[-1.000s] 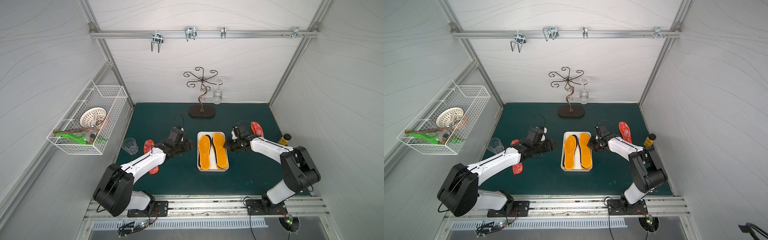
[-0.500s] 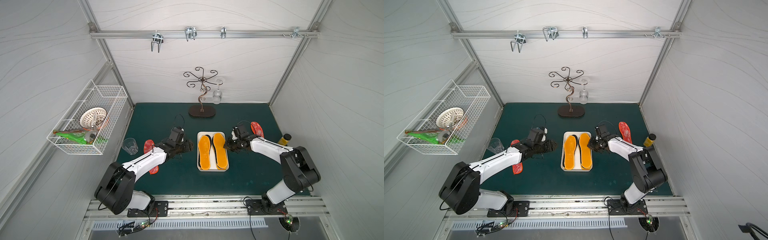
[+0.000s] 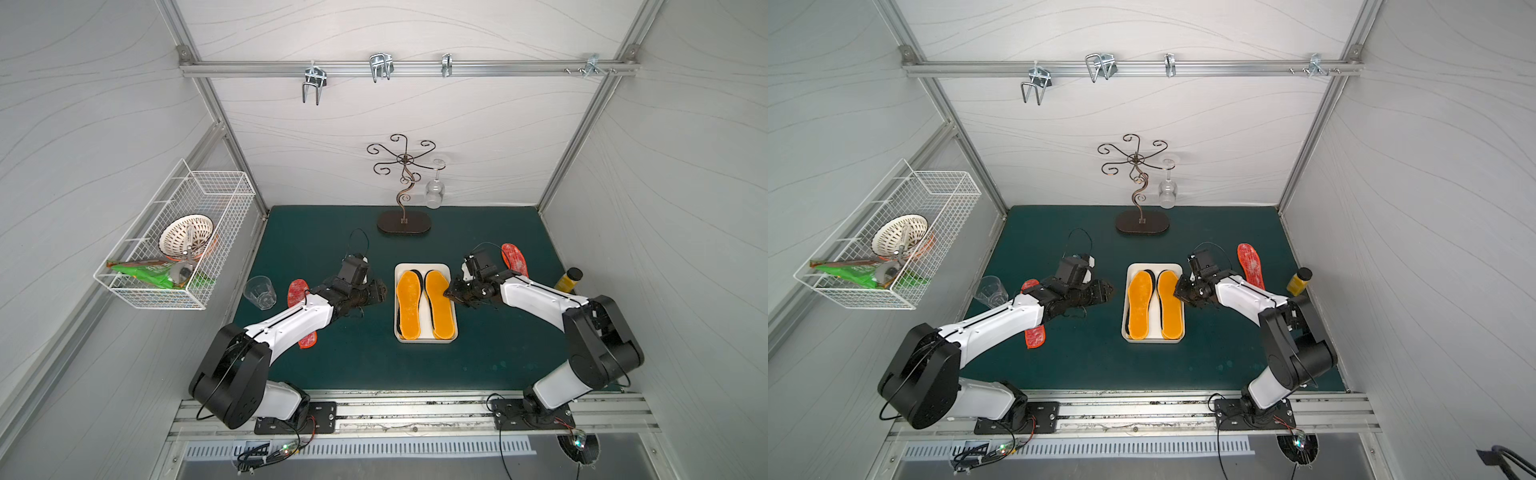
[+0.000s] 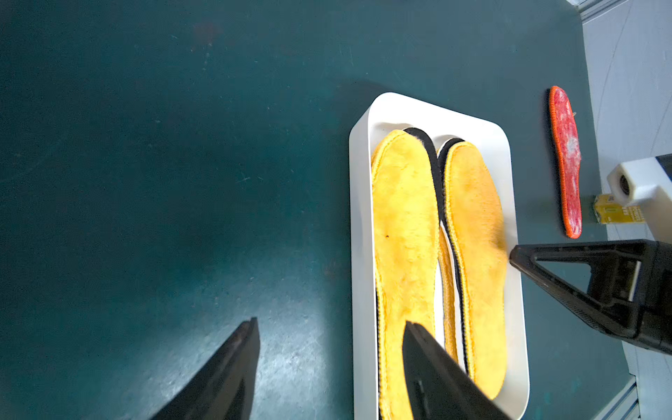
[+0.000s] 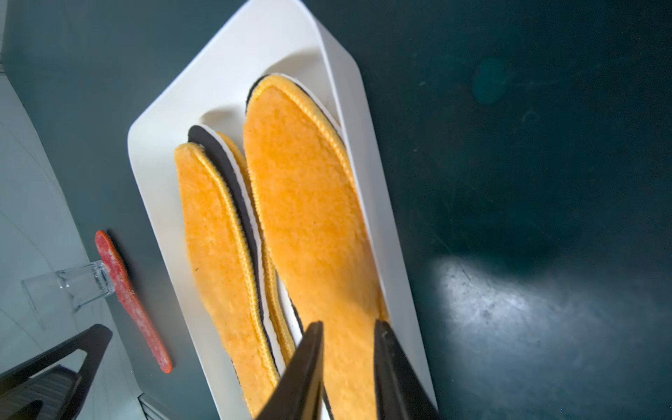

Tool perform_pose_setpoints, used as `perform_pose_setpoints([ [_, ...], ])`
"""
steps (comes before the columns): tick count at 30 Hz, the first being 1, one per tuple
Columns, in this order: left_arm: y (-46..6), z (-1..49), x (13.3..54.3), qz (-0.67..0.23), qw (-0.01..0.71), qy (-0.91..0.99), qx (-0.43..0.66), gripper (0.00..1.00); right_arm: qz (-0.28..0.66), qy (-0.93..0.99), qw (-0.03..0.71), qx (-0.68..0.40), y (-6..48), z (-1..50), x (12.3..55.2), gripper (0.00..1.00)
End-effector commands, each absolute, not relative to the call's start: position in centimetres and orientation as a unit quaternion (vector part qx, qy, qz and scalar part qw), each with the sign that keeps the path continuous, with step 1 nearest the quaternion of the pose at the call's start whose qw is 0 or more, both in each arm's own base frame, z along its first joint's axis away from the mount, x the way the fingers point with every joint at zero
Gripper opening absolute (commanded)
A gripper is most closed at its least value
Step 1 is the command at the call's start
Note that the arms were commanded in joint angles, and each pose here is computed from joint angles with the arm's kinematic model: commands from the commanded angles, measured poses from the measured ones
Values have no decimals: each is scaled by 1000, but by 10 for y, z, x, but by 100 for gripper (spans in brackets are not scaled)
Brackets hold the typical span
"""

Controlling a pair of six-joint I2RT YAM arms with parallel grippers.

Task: Put the insoles into the storage box
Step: Place the insole in the storage box.

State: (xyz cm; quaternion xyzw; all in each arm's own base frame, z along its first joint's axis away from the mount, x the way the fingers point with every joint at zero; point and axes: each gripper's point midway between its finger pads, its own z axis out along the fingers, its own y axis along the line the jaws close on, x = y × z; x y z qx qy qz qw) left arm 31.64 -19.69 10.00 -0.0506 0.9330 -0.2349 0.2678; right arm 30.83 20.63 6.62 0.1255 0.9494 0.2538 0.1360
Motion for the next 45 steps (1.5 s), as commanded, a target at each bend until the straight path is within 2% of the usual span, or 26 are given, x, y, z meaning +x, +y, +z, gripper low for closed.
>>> perform_pose_setpoints([
  [1,-202,117,327,-251,289,922,-53,67,220,958,141,119,195,70,298,33],
  [8,-203,122,328,-255,294,920,-52,67,181,961,207,37,206,110,302,36],
  [10,-203,122,328,-254,293,920,-52,67,179,960,215,-17,222,117,303,27],
  [12,-203,122,328,-254,293,920,-50,67,176,960,208,-64,238,117,301,13],
  [16,-200,122,328,-244,296,922,-50,67,176,959,187,-120,268,108,295,0],
  [20,-198,122,327,-241,297,923,-50,67,165,963,166,-133,285,92,294,0],
  [30,-194,118,323,-234,293,925,-50,67,111,977,135,-118,279,53,302,0],
  [45,-193,118,322,-231,295,925,-52,67,71,982,142,-103,283,25,326,0],
])
